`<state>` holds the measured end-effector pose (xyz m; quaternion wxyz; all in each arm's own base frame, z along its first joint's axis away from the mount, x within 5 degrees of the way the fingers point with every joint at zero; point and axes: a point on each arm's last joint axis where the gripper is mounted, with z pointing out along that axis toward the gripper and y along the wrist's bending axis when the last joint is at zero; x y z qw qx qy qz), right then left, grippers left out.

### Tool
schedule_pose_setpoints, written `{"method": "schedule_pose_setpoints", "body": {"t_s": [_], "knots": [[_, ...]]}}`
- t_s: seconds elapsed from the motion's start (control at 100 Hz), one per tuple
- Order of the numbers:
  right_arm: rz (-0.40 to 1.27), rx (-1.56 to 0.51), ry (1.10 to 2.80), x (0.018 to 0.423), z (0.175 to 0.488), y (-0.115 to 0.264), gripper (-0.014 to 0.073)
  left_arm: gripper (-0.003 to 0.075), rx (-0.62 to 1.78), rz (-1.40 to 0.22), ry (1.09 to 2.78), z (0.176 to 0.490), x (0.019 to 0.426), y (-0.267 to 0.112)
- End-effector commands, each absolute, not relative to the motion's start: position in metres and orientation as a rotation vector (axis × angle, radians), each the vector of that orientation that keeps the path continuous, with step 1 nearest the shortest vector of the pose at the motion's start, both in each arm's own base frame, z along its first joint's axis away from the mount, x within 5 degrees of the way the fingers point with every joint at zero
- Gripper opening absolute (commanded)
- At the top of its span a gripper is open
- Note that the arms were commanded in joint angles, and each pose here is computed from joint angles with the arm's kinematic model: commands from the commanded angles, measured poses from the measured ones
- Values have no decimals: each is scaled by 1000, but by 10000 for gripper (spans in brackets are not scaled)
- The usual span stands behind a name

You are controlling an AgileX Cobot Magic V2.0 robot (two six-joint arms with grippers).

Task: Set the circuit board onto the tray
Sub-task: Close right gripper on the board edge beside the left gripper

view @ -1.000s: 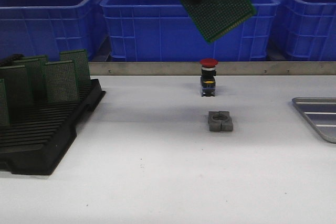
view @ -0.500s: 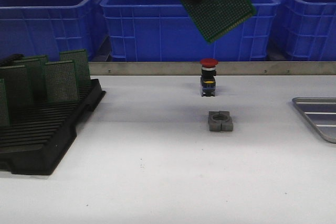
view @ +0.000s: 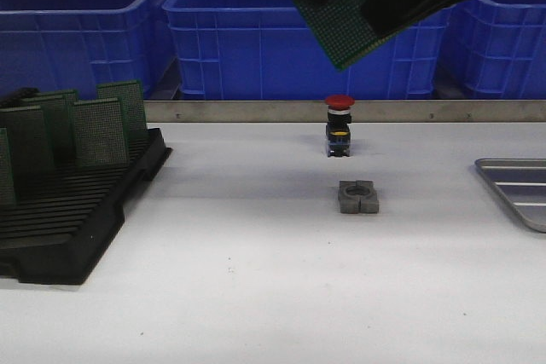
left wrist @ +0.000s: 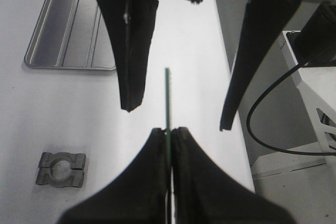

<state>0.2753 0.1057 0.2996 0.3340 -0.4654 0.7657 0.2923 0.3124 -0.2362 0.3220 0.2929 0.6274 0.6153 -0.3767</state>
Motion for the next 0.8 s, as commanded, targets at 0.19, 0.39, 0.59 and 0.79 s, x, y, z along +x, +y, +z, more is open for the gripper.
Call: {"method": "schedule_pose_setpoints", "body": {"t_s": [0.19,0.39,0.59,0.79], "knots": [[752,-1163,1911,277,320,110,321,-18,1647,-1071,1523,359,295,-236],[756,-1158,1909,277,321,110,142,-18,1647,-1071,1523,359,295,-236],[754,-1155,1909,277,321,110,-25,3,1646,-1073,1522,359,295,-236],[747,-1150,1909,278,321,110,-69,307,1645,-1075,1522,359,295,-236]]}}
